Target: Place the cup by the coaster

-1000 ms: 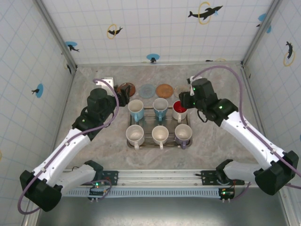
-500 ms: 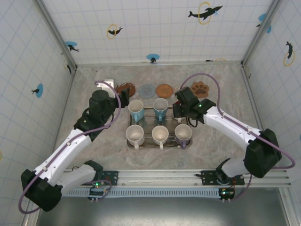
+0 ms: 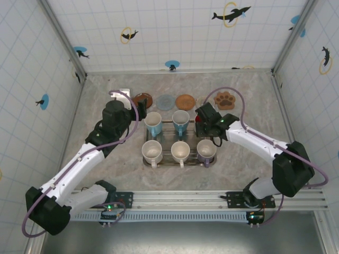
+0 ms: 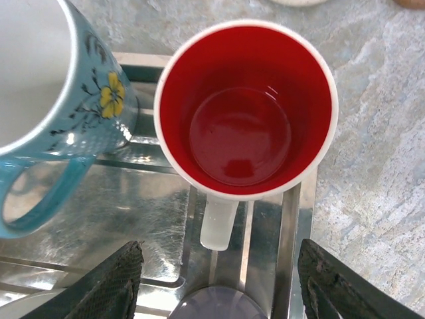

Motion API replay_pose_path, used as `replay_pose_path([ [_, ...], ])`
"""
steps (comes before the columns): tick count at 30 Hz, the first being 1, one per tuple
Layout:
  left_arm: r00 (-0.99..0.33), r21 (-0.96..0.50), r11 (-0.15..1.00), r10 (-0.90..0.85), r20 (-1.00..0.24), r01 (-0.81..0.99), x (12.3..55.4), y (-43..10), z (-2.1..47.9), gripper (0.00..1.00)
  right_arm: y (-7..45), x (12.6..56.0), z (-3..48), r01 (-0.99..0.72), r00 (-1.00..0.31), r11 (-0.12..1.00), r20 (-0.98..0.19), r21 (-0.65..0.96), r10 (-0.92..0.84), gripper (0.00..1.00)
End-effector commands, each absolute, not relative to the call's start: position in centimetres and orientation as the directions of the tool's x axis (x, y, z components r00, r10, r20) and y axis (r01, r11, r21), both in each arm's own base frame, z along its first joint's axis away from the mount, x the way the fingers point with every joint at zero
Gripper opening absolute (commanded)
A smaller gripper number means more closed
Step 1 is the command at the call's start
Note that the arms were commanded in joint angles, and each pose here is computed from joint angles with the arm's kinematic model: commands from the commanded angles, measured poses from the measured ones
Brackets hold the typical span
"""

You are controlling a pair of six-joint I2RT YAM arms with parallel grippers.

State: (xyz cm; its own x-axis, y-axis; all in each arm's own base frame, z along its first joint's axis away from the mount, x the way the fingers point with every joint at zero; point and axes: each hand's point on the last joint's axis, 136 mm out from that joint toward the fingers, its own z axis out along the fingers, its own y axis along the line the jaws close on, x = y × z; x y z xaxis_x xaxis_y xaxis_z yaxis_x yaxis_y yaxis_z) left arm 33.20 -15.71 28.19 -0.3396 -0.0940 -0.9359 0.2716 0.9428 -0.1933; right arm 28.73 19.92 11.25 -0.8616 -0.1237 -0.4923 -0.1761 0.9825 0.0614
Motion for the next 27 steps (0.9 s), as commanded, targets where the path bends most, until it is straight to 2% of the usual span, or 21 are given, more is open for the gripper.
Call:
replay_pose_path([
  [1, -0.319, -0.156, 0.949, -0.063, -0.946, 0.275, 33.4, -15.6, 28.0, 0.78, 19.8, 28.7, 10.0, -0.145, -0.873, 0.987, -0.478, 0.063, -0.098, 0.64],
  [6, -0.309, -0.127, 0.955, -0.039, -0.950, 0.270, 33.5, -15.4, 28.3, 0.78, 19.9, 28.4, 8.6, -0.129, -0.892, 0.989, -0.443, 0.068, -0.086, 0.64],
  [12, -0.297, -0.160, 0.947, -0.074, -0.952, 0.277, 32.8, -15.2, 28.8, 0.78, 19.4, 28.4, 8.3, -0.125, -0.896, 0.989, -0.437, 0.077, -0.079, 0.64],
  [19, -0.277, -0.142, 0.951, -0.063, -0.959, 0.274, 32.5, -14.8, 28.9, 0.78, 20.2, 29.0, 7.6, -0.113, -0.904, 0.983, -0.426, 0.146, -0.041, 0.61],
  [27, -0.288, -0.135, 0.951, -0.052, -0.956, 0.279, 32.7, -15.0, 28.4, 0.78, 20.4, 29.3, 6.6, -0.107, -0.911, 0.986, -0.410, 0.131, -0.045, 0.58],
])
